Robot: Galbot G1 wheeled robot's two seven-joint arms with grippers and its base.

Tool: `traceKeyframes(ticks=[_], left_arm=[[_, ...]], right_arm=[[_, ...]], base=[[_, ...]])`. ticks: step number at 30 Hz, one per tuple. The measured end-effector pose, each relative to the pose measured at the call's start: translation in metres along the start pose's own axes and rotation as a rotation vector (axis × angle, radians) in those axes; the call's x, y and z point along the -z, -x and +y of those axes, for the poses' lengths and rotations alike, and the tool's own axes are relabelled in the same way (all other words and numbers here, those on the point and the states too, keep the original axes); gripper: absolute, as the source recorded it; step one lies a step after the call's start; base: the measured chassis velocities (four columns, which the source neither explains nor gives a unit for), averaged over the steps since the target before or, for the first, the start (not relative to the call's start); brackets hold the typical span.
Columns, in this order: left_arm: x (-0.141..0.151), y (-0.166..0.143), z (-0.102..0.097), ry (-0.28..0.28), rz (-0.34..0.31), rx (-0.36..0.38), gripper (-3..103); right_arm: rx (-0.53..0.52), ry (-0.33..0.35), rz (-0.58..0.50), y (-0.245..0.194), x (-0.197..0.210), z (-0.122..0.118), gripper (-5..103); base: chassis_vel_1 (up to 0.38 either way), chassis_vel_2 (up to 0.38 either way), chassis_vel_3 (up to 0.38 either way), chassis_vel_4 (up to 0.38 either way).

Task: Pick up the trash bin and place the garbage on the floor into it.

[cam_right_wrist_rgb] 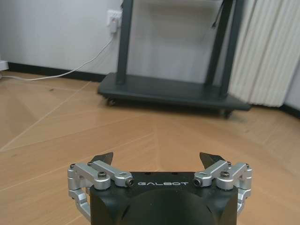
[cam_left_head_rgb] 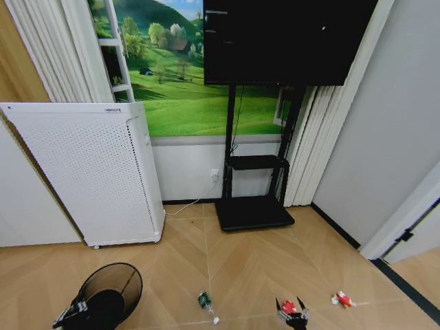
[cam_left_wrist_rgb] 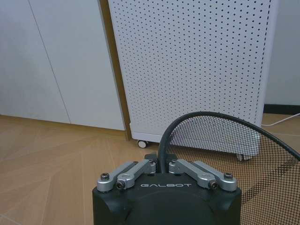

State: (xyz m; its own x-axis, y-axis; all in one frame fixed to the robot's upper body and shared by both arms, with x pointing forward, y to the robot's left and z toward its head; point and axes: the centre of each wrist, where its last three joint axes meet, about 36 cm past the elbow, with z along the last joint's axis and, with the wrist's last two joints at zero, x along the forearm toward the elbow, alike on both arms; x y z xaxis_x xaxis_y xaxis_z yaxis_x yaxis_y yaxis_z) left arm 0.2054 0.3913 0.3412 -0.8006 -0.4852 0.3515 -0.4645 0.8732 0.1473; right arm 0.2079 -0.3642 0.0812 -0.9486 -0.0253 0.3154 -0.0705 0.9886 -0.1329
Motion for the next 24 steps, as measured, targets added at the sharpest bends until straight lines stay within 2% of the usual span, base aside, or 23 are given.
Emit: traceKeyframes(ticks=[3, 9, 12, 14, 15, 17, 18, 19, 20, 21, 22, 24], left_arm=[[0.001, -0.001, 0.002, 0.003, -0.001, 0.001, 6], [0.002, -0.002, 0.006, 0.011, -0.004, 0.009, 6], [-0.001, -0.003, 0.008, 0.013, 0.0, 0.014, 6], [-0.002, -0.003, 0.008, 0.013, 0.001, 0.015, 6], [-0.003, -0.003, 0.008, 0.014, 0.003, 0.017, 6], [-0.003, -0.003, 0.008, 0.014, 0.004, 0.019, 6], [-0.004, -0.003, 0.008, 0.014, 0.005, 0.022, 6], [-0.004, -0.004, 0.008, 0.015, 0.005, 0.024, 6], [-0.004, -0.004, 0.008, 0.015, 0.005, 0.024, 6], [-0.005, -0.004, 0.008, 0.016, 0.006, 0.028, 6], [-0.005, -0.004, 0.008, 0.016, 0.006, 0.028, 6], [-0.008, -0.008, 0.01, 0.02, 0.012, 0.036, 6]], right_arm=[[0.018, 0.01, 0.028, 0.001, -0.003, 0.004, 100], [0.049, -0.018, 0.045, 0.007, -0.006, 0.006, 100], [0.14, -0.039, 0.046, -0.006, -0.012, 0.01, 100], [0.165, -0.048, 0.043, -0.011, -0.013, 0.011, 100], [0.209, -0.079, 0.036, -0.018, -0.014, 0.015, 100], [0.232, -0.099, 0.034, -0.023, -0.016, 0.017, 100], [0.29, -0.154, 0.034, -0.032, -0.021, 0.022, 101], [0.318, -0.182, 0.033, -0.036, -0.025, 0.025, 101], [0.318, -0.182, 0.033, -0.036, -0.025, 0.025, 101], [0.351, -0.208, 0.034, -0.04, -0.03, 0.029, 97], [0.351, -0.208, 0.034, -0.04, -0.03, 0.029, 97], [0.415, -0.244, 0.045, -0.041, -0.037, 0.041, 88]], base=[[0.0, 0.0, 0.0, 0.0], [0.0, 0.0, 0.0, 0.0], [0.0, 0.0, 0.0, 0.0], [0.0, 0.0, 0.0, 0.0], [0.0, 0.0, 0.0, 0.0], [0.0, 0.0, 0.0, 0.0], [0.0, 0.0, 0.0, 0.0], [0.0, 0.0, 0.0, 0.0], [0.0, 0.0, 0.0, 0.0], [0.0, 0.0, 0.0, 0.0], [0.0, 0.0, 0.0, 0.0], [0.0, 0.0, 0.0, 0.0]])
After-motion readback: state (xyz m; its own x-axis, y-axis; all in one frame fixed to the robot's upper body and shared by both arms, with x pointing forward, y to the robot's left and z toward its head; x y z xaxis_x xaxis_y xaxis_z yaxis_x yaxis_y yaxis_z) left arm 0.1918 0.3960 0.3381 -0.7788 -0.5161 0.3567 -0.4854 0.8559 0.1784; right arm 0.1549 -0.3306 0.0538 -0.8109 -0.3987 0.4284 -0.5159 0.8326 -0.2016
